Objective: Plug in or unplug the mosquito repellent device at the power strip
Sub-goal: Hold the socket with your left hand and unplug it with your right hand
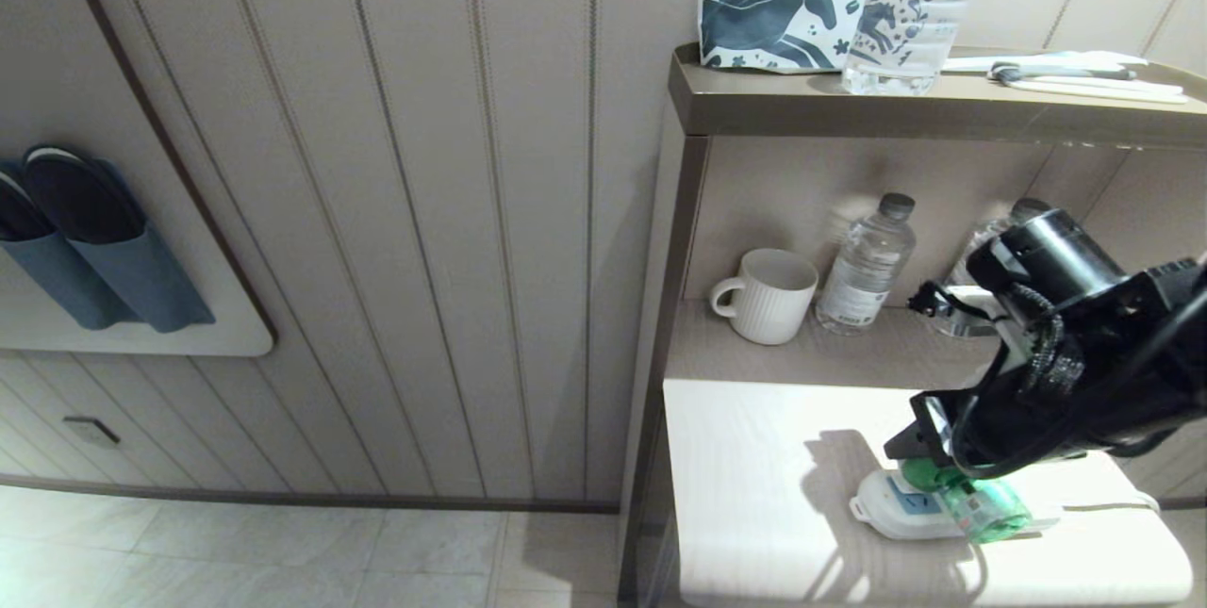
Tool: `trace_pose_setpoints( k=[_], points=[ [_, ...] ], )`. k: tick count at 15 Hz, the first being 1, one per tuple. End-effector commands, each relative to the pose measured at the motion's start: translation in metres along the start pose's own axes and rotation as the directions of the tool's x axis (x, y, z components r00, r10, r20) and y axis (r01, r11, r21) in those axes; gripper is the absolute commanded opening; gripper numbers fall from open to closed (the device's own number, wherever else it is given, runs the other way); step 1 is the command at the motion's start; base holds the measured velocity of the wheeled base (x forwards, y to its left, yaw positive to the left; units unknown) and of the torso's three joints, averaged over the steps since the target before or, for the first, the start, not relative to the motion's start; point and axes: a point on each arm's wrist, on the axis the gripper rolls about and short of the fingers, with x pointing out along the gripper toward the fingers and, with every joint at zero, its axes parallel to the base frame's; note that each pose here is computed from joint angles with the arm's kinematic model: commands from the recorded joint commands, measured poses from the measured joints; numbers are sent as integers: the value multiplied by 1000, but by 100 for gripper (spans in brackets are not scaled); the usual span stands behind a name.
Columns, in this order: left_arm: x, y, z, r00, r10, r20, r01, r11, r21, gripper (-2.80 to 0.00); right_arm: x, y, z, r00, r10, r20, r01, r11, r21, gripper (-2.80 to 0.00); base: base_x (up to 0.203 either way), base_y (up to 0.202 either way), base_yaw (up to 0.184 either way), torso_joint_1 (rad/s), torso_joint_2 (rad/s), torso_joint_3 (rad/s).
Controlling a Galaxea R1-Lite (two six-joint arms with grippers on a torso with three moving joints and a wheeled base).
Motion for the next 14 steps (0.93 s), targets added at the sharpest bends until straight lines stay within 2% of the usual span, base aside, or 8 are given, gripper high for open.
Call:
trace_pose_setpoints(
  k=[1,5,10,12,13,14],
  points=[
    [0,0,0,1000,-1,-2,1,1000,0,-280,9,16,7,1000,24,-19,-24,999,-26,-280,0,0,0,0,0,0],
    [0,0,0,1000,-1,-2,1,1000,0,-280,29,44,18,999,16,-40,-17,999,-45,-280,0,0,0,0,0,0],
    [-1,0,4,1000,5,11,-5,1000,-10,-280,30,74,29,998,42,-51,-45,997,-68,-280,0,0,0,0,0,0],
    [-9,1,38,996,3,84,0,999,-38,-280,29,77,32,998,45,-48,-48,997,-66,-280,0,0,0,0,0,0],
    [-10,1,57,996,-2,90,7,999,-50,-280,29,77,33,998,46,-47,-49,997,-66,-280,0,0,0,0,0,0],
    [-5,1,73,998,-21,61,25,997,-72,-280,28,78,34,998,47,-40,-50,997,-65,-280,0,0,0,0,0,0]
  ],
)
